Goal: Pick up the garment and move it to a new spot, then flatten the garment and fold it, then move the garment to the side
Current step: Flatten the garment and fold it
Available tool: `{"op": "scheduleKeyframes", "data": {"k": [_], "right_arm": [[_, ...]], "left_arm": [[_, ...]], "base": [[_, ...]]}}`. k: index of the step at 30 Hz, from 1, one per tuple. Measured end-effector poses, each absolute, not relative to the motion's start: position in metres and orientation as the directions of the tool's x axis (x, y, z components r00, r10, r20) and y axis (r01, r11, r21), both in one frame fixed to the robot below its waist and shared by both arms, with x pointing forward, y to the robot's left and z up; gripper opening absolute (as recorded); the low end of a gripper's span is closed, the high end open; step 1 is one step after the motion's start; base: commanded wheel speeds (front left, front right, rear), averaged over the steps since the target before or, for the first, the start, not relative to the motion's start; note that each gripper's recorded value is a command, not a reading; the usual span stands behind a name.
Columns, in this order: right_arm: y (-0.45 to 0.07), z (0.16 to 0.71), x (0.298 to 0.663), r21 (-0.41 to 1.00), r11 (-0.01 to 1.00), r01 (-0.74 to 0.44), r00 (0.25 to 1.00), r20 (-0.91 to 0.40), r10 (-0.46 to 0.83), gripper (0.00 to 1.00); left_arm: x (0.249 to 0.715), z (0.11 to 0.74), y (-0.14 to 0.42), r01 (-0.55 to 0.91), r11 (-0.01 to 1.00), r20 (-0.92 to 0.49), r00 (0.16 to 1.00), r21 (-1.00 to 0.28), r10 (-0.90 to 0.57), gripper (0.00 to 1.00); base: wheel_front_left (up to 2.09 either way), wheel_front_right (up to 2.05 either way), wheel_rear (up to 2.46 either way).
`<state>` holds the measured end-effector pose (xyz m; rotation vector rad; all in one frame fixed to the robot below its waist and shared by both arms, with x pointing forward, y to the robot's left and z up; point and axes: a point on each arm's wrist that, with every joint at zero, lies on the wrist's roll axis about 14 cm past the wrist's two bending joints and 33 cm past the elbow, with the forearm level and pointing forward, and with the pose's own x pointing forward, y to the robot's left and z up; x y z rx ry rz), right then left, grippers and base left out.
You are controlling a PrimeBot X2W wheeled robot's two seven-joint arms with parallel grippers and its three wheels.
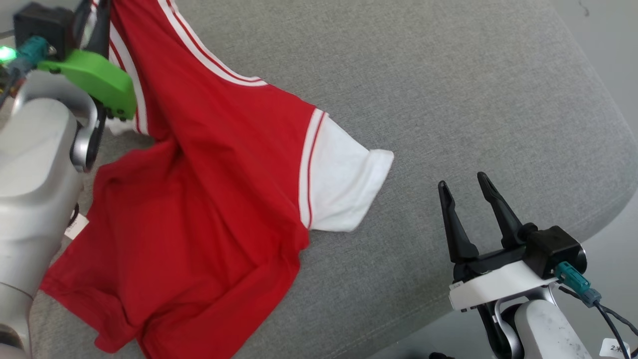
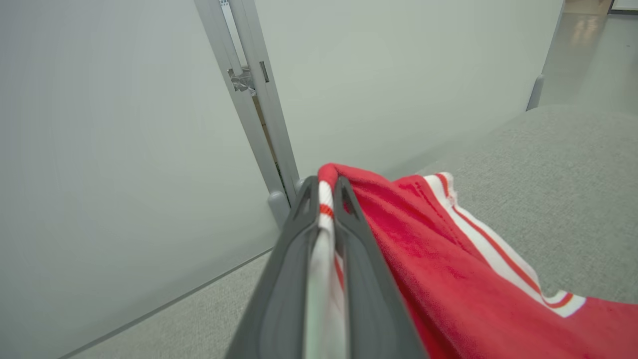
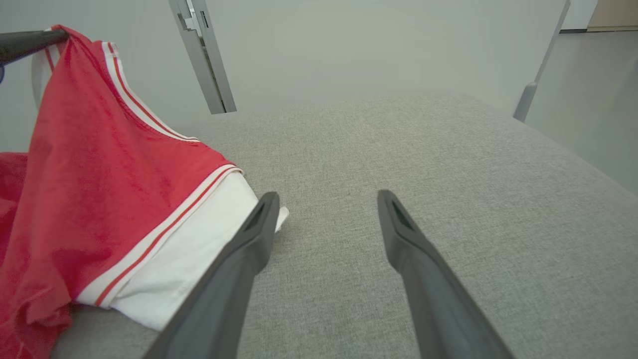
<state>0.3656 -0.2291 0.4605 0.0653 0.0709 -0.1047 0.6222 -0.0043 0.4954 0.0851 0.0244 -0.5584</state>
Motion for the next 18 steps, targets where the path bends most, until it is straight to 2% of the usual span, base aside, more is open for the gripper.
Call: {"op": "scheduleKeyframes", "data": {"k": [3, 4, 6, 7, 10, 18], "right_arm": [[-0.234, 0.456, 0.362, 0.057, 0.991, 0.123, 0.989, -0.091, -0.118, 1.0], [-0.235, 0.455, 0.361, 0.055, 0.99, 0.129, 0.988, -0.098, -0.124, 1.0], [-0.238, 0.451, 0.359, 0.052, 0.989, 0.141, 0.985, -0.111, -0.135, 1.0], [-0.24, 0.45, 0.358, 0.05, 0.988, 0.146, 0.983, -0.115, -0.14, 1.0], [-0.243, 0.448, 0.354, 0.046, 0.986, 0.161, 0.98, -0.123, -0.154, 1.0], [-0.245, 0.459, 0.359, 0.042, 0.987, 0.156, 0.985, -0.083, -0.152, 1.0]], "left_arm": [[0.631, 0.521, -0.016, 0.53, 0.841, 0.056, 0.841, 0.109, -0.538, 0.0], [0.632, 0.528, -0.021, 0.53, 0.84, 0.089, 0.837, 0.116, -0.54, 0.05], [0.633, 0.527, -0.027, 0.534, 0.837, 0.108, 0.831, 0.12, -0.546, 0.8], [0.63, 0.52, -0.029, 0.542, 0.831, 0.097, 0.827, 0.123, -0.553, 1.0], [0.622, 0.503, -0.033, 0.544, 0.834, 0.065, 0.832, 0.095, -0.55, 1.0], [0.601, 0.519, -0.015, 0.483, 0.875, 0.126, 0.868, 0.011, -0.481, 1.0]], "base": [[0.0, 0.0, 0.0], [0.0, 0.0, 0.0], [0.0, 0.0, 0.0], [0.0, 0.0, 0.0], [0.0, 0.0, 0.0], [0.0, 0.0, 0.0]]}}
